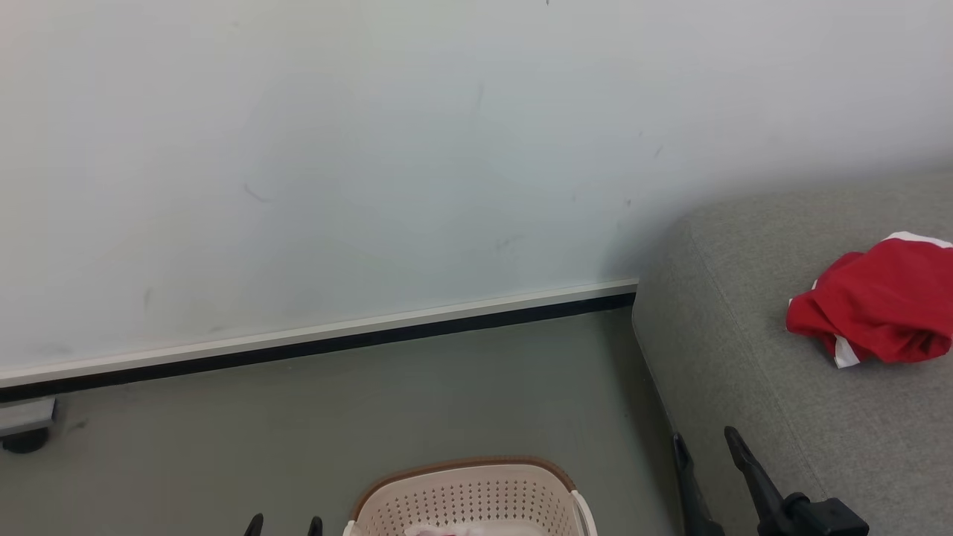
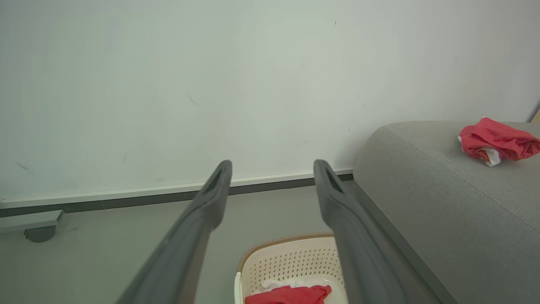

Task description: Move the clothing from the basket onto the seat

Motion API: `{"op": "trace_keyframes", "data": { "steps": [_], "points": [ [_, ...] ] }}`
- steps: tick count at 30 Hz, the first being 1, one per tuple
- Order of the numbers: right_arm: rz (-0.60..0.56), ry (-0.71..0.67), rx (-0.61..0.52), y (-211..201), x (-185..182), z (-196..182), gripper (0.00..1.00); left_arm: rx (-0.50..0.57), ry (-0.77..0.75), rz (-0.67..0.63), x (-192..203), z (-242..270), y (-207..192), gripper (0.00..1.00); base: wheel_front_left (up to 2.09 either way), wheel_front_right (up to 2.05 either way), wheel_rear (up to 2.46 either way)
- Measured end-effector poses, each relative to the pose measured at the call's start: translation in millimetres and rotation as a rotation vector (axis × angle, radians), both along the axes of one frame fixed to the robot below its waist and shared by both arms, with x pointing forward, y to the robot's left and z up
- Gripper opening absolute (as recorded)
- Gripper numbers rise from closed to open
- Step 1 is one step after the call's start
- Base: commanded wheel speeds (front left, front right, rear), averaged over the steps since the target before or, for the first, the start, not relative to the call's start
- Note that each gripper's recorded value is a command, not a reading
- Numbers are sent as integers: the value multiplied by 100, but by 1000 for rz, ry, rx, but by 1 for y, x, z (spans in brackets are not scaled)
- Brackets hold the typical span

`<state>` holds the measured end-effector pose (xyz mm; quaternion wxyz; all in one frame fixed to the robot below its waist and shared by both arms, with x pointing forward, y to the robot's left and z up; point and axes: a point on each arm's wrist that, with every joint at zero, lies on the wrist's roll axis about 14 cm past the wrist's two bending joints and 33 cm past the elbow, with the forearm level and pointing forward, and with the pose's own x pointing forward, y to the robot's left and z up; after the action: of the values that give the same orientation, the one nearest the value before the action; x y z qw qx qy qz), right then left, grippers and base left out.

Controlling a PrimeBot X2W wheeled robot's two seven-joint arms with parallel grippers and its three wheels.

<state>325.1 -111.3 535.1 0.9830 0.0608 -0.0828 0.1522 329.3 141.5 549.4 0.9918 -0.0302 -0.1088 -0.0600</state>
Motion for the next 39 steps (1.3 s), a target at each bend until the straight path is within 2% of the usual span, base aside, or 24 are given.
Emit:
{"op": "trace_keyframes", "data": {
  "steps": [9,16,24,34,39],
  "points": [
    [-10,-14,8,-3,12,6,100,-14,38,-104,9,-11,-22,100,0,0,0],
    [-16,-51,8,-7,31,19,100,66,63,-217,31,-23,-52,100,0,0,0],
    [-4,-107,6,-5,73,35,100,180,101,-388,79,-50,-95,100,0,0,0],
    [-3,-162,16,-3,134,39,100,362,280,-588,133,-147,-131,100,0,0,0],
    [0,-174,19,-2,157,32,100,434,443,-679,140,-219,-136,100,0,0,0]
  ]
}}
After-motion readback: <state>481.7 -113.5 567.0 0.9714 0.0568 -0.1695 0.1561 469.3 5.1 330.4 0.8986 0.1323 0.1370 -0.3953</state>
